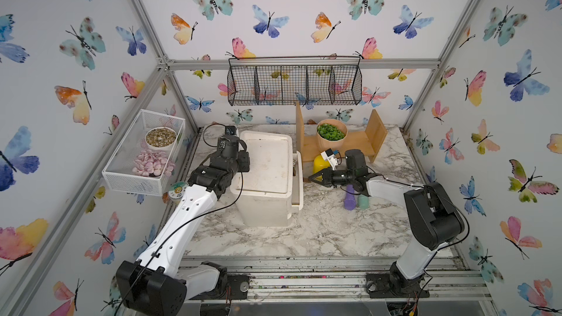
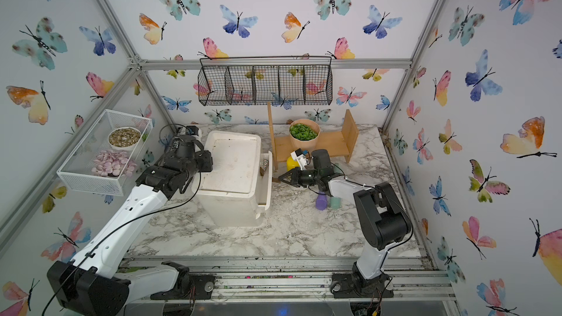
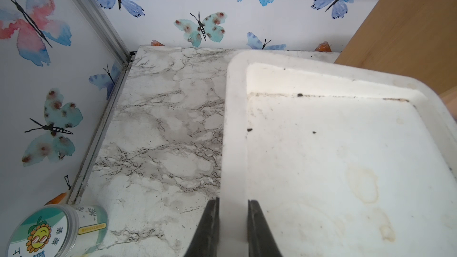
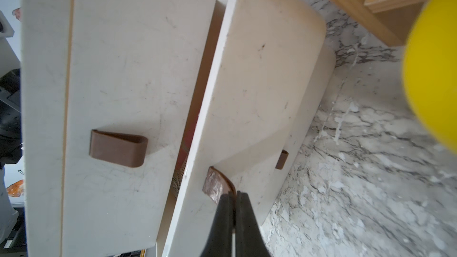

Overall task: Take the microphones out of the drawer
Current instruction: Open the drawer in the storage box.

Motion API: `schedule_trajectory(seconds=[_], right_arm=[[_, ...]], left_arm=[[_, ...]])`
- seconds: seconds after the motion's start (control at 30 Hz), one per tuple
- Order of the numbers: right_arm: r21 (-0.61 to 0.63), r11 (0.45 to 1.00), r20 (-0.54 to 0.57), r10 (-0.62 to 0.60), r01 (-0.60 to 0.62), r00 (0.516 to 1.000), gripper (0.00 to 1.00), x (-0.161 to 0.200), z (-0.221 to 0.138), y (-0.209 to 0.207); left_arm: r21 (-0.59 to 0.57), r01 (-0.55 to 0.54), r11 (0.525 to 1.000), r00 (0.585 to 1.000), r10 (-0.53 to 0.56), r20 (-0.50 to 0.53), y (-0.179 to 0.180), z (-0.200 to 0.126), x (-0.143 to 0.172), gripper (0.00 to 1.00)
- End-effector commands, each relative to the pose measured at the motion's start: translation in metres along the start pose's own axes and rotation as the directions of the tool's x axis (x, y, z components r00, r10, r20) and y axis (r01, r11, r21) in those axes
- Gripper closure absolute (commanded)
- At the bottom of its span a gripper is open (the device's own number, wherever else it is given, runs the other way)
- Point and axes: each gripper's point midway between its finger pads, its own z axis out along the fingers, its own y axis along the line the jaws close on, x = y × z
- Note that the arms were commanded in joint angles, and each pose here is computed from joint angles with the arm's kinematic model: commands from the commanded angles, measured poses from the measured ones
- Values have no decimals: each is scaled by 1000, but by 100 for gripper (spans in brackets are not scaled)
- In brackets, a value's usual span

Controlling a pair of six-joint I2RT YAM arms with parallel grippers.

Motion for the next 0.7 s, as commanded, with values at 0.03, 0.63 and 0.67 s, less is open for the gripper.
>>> schedule_trajectory(seconds=[0.03,0.63,0.67], right_arm=[[124,992,57,-3,-5,998,98,-8,-26,-26],[224,974,123,10,-38,992,98,-12,-66,-49],[236,971,128,4,-35,992,98,-13,-69,-50]], left_arm=[[18,18,1000,999,-17,-46,-6,-1,15,100],[-1,10,1000,999,-10,-50,-3,0,16,100],[-4,9,1000,999,-9,-49,-2,0,16,100]])
